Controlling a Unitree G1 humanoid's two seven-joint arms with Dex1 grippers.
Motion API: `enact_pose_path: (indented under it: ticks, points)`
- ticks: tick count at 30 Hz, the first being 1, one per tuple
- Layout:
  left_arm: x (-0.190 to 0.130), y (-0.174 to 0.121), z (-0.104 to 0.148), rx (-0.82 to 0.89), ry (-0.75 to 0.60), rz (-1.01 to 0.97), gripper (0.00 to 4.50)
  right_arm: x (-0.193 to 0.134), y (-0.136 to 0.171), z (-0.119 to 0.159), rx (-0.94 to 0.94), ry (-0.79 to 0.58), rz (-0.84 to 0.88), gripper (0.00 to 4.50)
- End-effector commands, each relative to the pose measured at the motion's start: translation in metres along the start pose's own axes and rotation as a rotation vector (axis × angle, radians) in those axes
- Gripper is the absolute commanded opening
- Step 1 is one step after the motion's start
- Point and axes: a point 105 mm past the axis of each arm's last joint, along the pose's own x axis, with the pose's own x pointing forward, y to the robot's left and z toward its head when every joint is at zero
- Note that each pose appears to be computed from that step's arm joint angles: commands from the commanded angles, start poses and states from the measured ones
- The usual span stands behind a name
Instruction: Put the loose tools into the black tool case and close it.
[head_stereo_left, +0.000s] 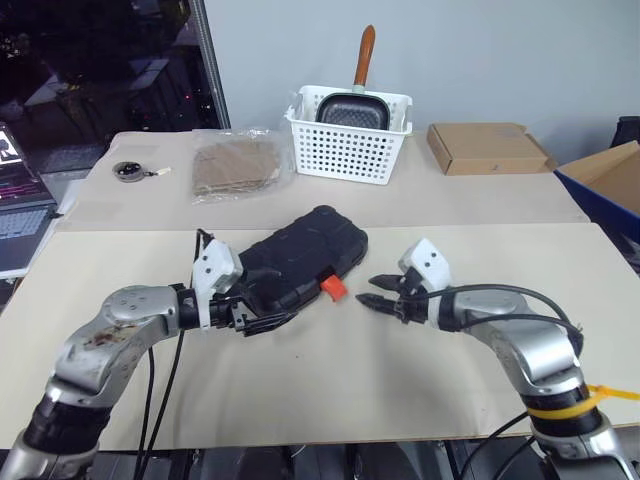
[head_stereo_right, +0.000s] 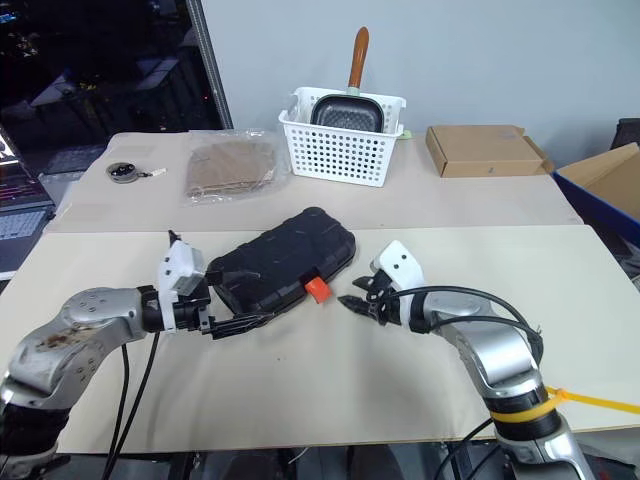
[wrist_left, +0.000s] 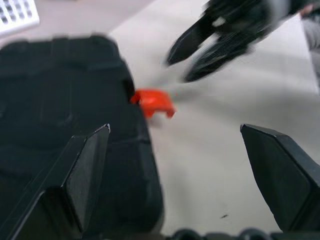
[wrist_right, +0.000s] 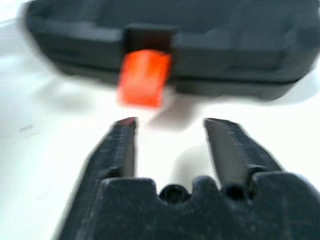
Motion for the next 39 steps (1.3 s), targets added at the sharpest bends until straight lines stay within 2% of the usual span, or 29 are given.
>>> enact_pose_path:
  ticks: [1,8,19,31,39]
  points:
    - [0.005,0.001,0.001,-0.006,0.013,-0.020,4.50,0.009,0.012,0.012,0.006,-0.024,0.019,2.83]
    - [0.011,-0.003,0.013,-0.008,0.031,-0.038,4.50,0.034,0.010,0.011,0.084,0.027,-0.023,2.83]
    - [0.007,-0.004,0.026,0.004,0.046,-0.034,4.50,0.042,0.004,0.012,0.058,0.075,-0.062,2.83]
    - [0.003,-0.004,0.016,-0.007,0.060,-0.026,4.50,0.054,0.006,0.011,0.060,0.074,-0.083,2.83]
    - [-0.001,0.000,-0.001,-0.001,0.070,-0.017,4.50,0.058,0.004,0.010,0.037,0.085,-0.099,2.83]
